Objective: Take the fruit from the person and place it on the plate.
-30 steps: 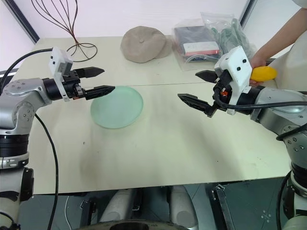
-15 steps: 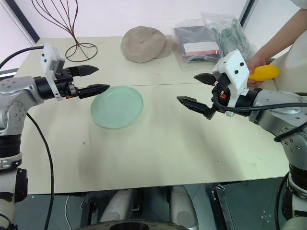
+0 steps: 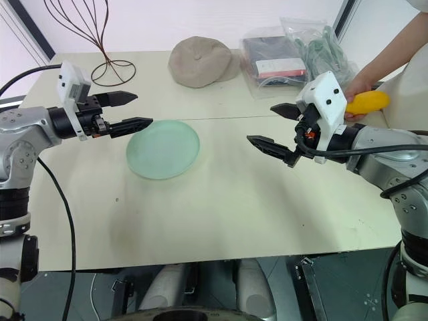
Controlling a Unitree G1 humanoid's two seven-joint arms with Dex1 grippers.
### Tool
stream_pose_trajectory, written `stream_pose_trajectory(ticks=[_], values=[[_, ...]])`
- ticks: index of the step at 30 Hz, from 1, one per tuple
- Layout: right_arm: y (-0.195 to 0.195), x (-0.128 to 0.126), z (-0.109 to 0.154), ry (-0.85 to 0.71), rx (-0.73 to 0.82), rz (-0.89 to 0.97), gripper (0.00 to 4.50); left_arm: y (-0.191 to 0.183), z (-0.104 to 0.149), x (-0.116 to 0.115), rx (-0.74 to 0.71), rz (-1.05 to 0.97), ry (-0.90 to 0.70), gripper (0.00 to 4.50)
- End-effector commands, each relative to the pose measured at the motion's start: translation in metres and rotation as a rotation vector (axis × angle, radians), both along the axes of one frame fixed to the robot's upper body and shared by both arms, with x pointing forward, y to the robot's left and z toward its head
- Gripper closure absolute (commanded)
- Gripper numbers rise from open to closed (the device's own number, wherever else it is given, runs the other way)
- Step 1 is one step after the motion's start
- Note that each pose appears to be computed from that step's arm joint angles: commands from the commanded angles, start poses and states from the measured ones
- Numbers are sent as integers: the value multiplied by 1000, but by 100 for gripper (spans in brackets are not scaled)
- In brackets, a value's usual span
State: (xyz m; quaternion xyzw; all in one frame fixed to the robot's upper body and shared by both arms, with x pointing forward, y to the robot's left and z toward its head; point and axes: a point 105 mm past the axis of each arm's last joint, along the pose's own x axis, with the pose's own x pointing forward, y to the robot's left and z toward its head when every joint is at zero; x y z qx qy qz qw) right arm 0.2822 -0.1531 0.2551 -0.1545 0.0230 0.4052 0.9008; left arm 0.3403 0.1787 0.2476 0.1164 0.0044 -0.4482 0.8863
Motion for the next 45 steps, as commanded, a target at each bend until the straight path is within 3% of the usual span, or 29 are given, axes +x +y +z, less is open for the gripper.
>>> stream_pose_trajectory(ticks=[1,19,32,45], values=[[1,-3,10,-56,4,4,4,-2,12,-5,3,-14,-50,0],[3,-2,17,-78,17,0,4,-5,12,-2,-16,-14,-58,0],[6,0,19,-85,18,11,4,-10,33,17,-272,130,-73,0],[6,-2,20,-90,14,6,4,-17,38,26,-331,176,-102,0]])
